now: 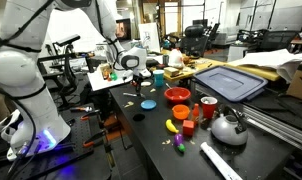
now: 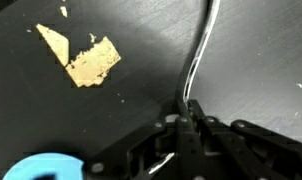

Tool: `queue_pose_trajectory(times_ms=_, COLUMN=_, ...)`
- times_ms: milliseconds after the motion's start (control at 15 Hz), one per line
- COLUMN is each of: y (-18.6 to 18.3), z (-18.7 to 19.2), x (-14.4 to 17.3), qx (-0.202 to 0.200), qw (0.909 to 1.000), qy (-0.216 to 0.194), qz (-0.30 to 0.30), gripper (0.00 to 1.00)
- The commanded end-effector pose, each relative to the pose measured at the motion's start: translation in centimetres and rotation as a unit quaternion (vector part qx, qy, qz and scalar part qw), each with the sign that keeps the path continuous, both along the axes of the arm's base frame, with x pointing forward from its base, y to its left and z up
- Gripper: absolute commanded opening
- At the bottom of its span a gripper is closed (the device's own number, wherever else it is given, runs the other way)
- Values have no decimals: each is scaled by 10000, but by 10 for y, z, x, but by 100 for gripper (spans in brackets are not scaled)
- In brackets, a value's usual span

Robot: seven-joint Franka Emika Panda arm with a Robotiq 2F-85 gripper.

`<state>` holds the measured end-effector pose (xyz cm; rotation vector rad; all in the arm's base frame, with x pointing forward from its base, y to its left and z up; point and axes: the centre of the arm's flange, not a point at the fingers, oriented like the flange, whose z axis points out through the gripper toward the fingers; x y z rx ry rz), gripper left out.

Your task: Pick up the silver fork and put it on the table to the right of the blue plate

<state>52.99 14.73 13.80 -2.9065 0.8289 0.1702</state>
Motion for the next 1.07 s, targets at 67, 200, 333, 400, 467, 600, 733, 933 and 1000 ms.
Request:
queue_pose_trajectory(times_ms=67, y=-20, z=42, x=-12, qx=-53, qw=9999, qy=-113, qz=-116, gripper=1)
queue_pose_trajectory(times_ms=200, y=-23, z=54, x=-13, qx=-28, qw=9998, qy=-162, qz=-94, gripper=1)
queue_pose_trajectory(times_ms=333, y=-25, z=66, x=-15, qx=-48, qw=9998, qy=-204, qz=-16, gripper=1)
queue_pose_trajectory(times_ms=400, y=-26, z=70, x=-15, qx=-76, qw=9997, qy=-217, qz=38, gripper=1)
queue_pose_trajectory(times_ms=467, y=-29, z=76, x=-16, qx=-134, qw=9996, qy=-228, qz=139, gripper=1)
queue_pose_trajectory(times_ms=600, y=-37, z=84, x=-18, qx=-287, qw=9989, qy=-224, qz=292, gripper=1)
queue_pose_trajectory(times_ms=733, y=-49, z=90, x=-19, qx=-472, qw=9976, qy=-226, qz=458, gripper=1)
queue_pose_trajectory(times_ms=933, y=-71, z=94, x=-17, qx=-744, qw=9953, qy=-199, qz=595, gripper=1)
queue_pose_trajectory(times_ms=1000, y=-78, z=94, x=-16, qx=-805, qw=9947, qy=-182, qz=620, gripper=1)
